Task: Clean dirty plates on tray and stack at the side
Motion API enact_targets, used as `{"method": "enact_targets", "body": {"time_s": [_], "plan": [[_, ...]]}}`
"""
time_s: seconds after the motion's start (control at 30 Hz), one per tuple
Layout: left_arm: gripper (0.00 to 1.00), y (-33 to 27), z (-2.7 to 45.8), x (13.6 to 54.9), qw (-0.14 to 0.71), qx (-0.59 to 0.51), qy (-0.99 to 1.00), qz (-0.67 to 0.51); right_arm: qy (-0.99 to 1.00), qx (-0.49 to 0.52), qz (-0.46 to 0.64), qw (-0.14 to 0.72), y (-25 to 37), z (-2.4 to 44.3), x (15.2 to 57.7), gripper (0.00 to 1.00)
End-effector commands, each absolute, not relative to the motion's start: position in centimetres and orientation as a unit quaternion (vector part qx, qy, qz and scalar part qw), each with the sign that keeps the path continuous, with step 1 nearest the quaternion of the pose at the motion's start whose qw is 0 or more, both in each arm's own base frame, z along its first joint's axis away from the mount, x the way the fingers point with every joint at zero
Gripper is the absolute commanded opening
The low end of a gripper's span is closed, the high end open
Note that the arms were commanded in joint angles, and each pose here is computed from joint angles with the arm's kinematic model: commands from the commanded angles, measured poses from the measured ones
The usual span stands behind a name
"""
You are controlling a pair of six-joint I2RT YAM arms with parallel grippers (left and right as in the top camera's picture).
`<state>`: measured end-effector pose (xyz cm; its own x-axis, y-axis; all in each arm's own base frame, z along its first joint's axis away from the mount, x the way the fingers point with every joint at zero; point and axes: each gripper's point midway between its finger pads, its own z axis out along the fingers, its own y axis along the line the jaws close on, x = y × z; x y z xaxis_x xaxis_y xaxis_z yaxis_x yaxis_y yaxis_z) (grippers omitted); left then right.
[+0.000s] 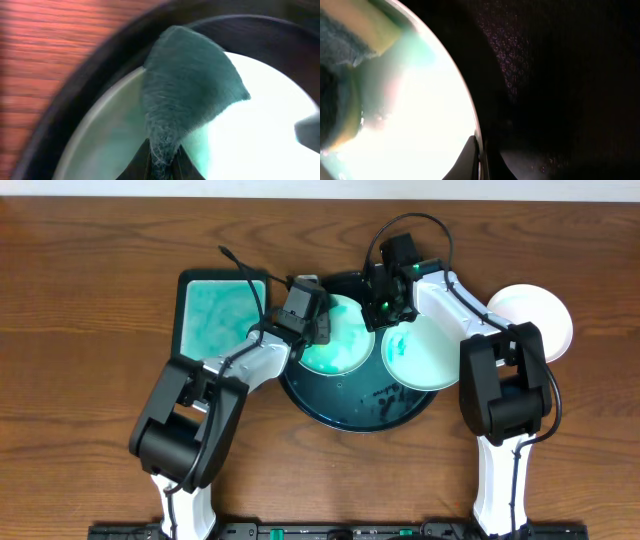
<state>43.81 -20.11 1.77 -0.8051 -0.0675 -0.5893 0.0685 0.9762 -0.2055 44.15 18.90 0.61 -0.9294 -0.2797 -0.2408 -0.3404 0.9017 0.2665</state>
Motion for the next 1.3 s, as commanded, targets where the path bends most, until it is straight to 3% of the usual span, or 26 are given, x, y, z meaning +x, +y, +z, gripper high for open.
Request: {"method": "enact_targets", "body": {"time_s": [0.0,0.2,0.47,0.67,1.03,1.27], "plan": [[0.07,-14.0,0.8,44.9,0.338,-0.039,0.940,0.030,0.976,-0.160,0.121,0.090,18.1,-0.8,43.8,0.01],[0.07,-10.7,3.2,45.7,0.374,-0.046,0.919,0.116,0.976,-0.160,0.120,0.089,18.0,-0.8,43.7,0.01],[0.07,-12.2,12.6,45.9,0.447,-0.079,0.891,0.030,0.977,-0.144,0.124,0.096,18.2,-0.7,44.1,0.01],[0.07,-11.6,18.3,44.1,0.471,-0.083,0.878,-0.006,0.972,-0.147,0.129,0.127,18.5,2.0,45.0,0.01],[0.07,-2.6,15.2,41.2,0.379,-0.176,0.906,0.072,0.945,-0.199,0.059,0.253,17.5,12.3,46.5,0.01],[0.07,1.6,13.5,39.4,0.327,-0.215,0.914,0.107,0.907,-0.248,-0.096,0.327,16.4,17.4,47.2,0.01]]}}
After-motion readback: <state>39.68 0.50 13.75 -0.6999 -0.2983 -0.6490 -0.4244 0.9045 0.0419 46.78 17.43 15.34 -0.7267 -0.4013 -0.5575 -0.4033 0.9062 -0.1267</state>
